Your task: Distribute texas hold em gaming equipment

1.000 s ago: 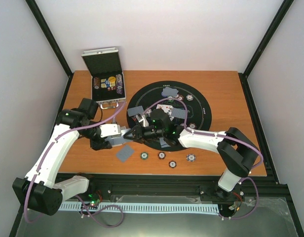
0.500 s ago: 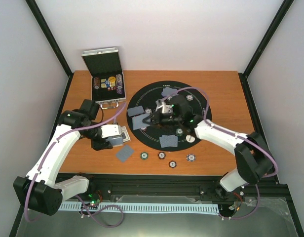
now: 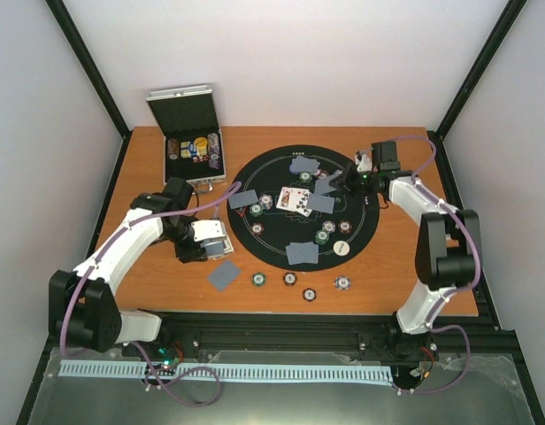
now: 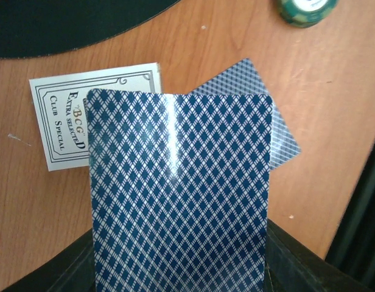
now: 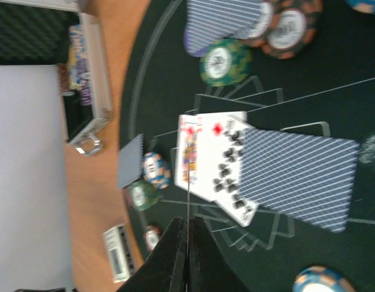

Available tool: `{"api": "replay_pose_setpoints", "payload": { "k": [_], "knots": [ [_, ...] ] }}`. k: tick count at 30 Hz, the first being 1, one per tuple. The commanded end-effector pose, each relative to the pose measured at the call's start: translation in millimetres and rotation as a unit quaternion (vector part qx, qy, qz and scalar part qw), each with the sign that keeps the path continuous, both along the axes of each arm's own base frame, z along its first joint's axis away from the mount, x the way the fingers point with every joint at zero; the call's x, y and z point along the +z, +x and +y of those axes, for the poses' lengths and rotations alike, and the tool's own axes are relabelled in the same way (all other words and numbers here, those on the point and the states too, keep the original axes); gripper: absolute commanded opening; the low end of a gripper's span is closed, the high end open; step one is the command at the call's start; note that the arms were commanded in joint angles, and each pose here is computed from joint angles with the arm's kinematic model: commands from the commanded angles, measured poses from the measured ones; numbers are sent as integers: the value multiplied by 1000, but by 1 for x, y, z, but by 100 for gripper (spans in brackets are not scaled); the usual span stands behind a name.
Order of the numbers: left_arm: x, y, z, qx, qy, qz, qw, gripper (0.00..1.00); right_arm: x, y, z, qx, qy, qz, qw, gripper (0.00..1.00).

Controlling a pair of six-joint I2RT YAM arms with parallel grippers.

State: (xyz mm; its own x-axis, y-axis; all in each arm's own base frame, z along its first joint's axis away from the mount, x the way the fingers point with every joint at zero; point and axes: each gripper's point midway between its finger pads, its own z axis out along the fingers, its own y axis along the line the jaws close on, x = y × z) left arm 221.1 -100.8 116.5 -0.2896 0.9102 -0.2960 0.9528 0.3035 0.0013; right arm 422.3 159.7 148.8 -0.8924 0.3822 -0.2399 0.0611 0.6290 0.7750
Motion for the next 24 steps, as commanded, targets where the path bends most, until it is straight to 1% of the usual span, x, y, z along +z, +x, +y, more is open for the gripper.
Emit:
{"api": "replay_pose_setpoints", "payload": {
  "k": [1, 5, 7, 12, 13, 14, 18, 24],
  "knots": [
    [-15, 28, 3, 21, 16, -31, 999, 1, -49, 5, -17, 8, -45, 56, 997, 3],
    [-29, 39, 5, 28, 29, -31, 999, 1, -70, 18, -23, 5, -67, 72, 995, 4],
    [-34, 45, 7, 33, 36, -32, 998, 1, -79, 22, -28, 1, -84, 80, 993, 7],
    [-49, 59, 23, 57, 63, -32, 996, 1, -96, 19, -38, -4, -108, 98, 989, 23],
    [-51, 60, 29, 64, 65, -28, 995, 1, -95, 17, -39, -6, -111, 98, 989, 27],
    [-53, 60, 36, 72, 66, -24, 995, 1, -97, 14, -40, -7, -112, 98, 989, 33],
    [-59, 55, 57, 85, 70, -16, 994, 1, -83, 8, -40, -11, -109, 81, 991, 50],
    [-65, 38, 59, 84, 66, -12, 994, 1, -52, 2, -46, -26, -116, 51, 992, 72]
  ]
}}
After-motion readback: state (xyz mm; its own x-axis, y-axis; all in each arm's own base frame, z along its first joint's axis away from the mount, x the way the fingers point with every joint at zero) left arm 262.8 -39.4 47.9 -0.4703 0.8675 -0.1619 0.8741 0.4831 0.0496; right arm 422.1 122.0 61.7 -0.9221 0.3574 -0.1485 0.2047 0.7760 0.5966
